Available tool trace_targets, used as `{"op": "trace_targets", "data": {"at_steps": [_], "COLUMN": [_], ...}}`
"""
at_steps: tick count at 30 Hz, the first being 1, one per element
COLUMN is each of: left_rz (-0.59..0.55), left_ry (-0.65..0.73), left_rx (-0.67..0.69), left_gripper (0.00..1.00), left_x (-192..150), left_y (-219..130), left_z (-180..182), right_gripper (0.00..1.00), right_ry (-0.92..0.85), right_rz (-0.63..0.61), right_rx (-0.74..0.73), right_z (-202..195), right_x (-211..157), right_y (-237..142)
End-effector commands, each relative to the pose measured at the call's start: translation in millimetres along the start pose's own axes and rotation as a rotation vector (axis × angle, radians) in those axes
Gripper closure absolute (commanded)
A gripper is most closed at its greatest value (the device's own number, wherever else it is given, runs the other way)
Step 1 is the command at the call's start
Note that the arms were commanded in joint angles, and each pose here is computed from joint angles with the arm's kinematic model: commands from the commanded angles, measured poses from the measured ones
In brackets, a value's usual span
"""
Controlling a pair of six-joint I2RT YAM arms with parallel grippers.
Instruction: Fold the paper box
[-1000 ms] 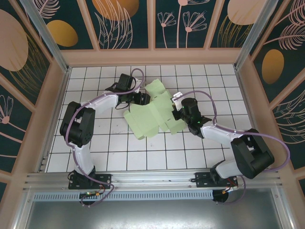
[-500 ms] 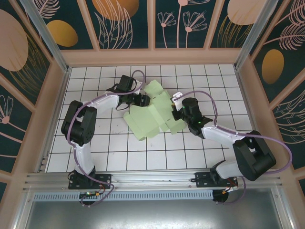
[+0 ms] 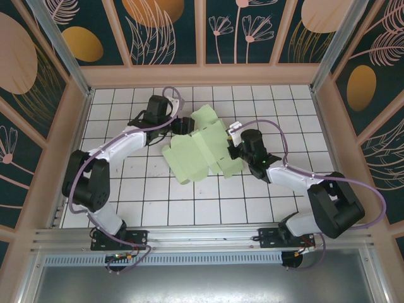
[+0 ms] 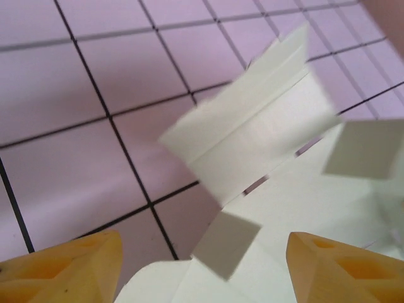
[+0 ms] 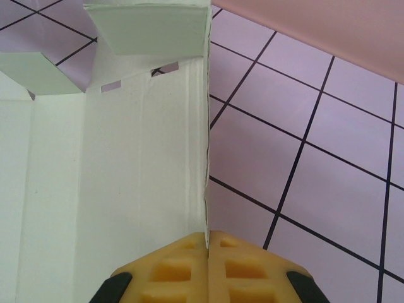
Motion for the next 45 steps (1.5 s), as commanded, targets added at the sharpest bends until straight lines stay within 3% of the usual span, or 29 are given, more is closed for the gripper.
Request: {"op": "trace_targets", "data": {"at_steps": [1, 7, 11, 14, 18, 27, 38, 41, 45], "left_rz": [-0.006, 0.019, 0.053, 0.084, 0.143, 0.166, 0.179, 0.151, 0.046], "left_ry": [-0.008, 0.024, 0.025, 0.010, -0.028, -0.068, -0.175, -0.171, -0.127], "left_rx": [0.010, -0.001, -0.052, -0.124, -0.181, -0.235, -0.119, -0.114, -0.075], "left_gripper": [0.37, 0.39, 0.51, 0.68, 0.73, 0.69, 0.68, 0.67, 0.62], "left_x": [-4.6, -11.2, -13.7, -19.5, -33.7, -44.3, -48.7, -44.2, -22.1], "left_y": [-0.8, 12.5, 27.3, 38.5, 53.6, 73.3, 99.8, 94.1, 60.8], "left_z": [-1.6, -2.6, -9.3, -16.8, -19.6, -24.8, -10.5, -11.0, -16.8], "right_gripper": [1.00, 1.00, 1.00, 1.00, 1.00, 1.00, 1.00, 1.00, 1.00], "right_ry": [0.028, 0.014, 0.013, 0.014, 0.013, 0.004, 0.007, -0.002, -0.018], "right_rz": [-0.027, -0.009, -0.001, 0.006, 0.001, 0.012, -0.007, -0.001, 0.015], "right_rx": [0.000, 0.011, 0.010, 0.007, 0.005, 0.013, 0.065, 0.042, -0.010], "right_z": [-0.5, 3.1, 3.8, 3.8, 4.4, 6.6, 12.9, 10.8, 5.8], "right_x": [10.6, 9.9, 9.4, 9.3, 11.5, 11.5, 17.1, 16.0, 11.9], "right_y": [4.3, 7.5, 9.2, 10.9, 11.0, 14.0, 6.3, 5.1, 5.7]}}
Point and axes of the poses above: each hand's point on the last joint's axis, 136 mm out from that joint toward the fingers, its own y axis out along the fingers, its own z axis along the line the jaws close on, x = y × z, the point moved 9 cm from there along -y, back along the fingers, and after that the axes turned 13 degrees about y, right-handed, at the moved point
